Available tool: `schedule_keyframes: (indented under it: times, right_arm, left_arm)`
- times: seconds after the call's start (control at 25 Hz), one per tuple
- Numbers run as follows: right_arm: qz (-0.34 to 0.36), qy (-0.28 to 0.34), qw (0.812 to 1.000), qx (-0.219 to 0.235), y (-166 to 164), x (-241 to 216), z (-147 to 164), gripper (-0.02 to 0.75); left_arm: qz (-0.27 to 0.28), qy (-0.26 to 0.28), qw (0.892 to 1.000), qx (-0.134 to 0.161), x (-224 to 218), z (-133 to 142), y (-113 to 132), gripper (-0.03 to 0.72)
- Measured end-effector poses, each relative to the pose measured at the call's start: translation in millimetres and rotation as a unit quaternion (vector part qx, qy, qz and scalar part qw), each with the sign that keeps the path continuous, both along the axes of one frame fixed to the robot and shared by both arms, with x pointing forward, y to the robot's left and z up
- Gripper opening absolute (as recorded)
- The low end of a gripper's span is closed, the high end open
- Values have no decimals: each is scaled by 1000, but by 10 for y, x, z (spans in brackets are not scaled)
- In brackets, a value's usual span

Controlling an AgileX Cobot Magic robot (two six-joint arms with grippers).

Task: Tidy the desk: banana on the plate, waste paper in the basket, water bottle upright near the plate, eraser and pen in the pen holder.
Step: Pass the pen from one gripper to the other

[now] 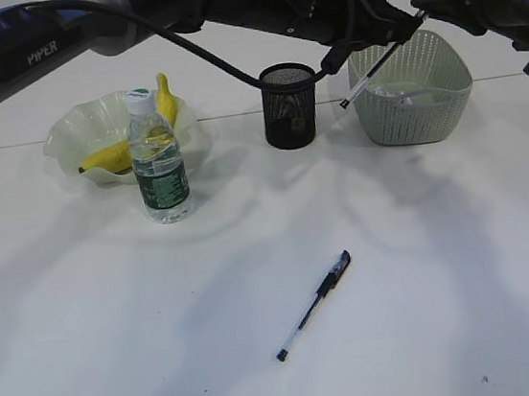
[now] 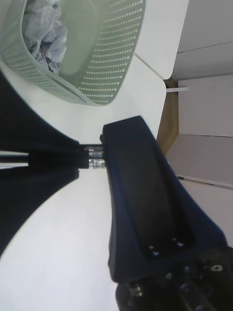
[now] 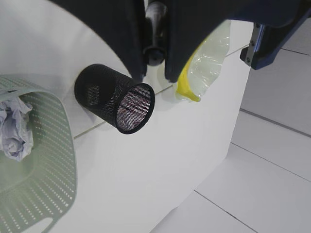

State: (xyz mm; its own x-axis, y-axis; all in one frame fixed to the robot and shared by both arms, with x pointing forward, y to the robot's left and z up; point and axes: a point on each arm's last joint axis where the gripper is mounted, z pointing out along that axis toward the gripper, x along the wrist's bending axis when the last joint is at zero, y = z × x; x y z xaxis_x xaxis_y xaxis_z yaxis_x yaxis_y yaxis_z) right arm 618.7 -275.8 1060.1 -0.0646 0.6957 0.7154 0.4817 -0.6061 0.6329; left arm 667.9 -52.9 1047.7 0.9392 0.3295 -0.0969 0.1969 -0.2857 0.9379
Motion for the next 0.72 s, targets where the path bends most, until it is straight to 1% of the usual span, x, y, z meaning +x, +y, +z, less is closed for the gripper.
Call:
schedule_keyframes:
  times: [0.28, 0.44, 0.72]
  right_arm:
    - [-1, 0, 1000, 0, -1, 0, -1, 57]
    - [-6, 4, 1000, -8, -15, 7, -18, 57]
    - [-9, 5, 1000, -11, -20, 8, -21, 57]
  left_arm:
    - [0, 0, 1000, -1, 0, 1, 0, 27]
    - [3, 7, 1000, -15, -3, 32, -5, 50]
    - [5, 12, 1000, -24, -2, 43, -9, 83]
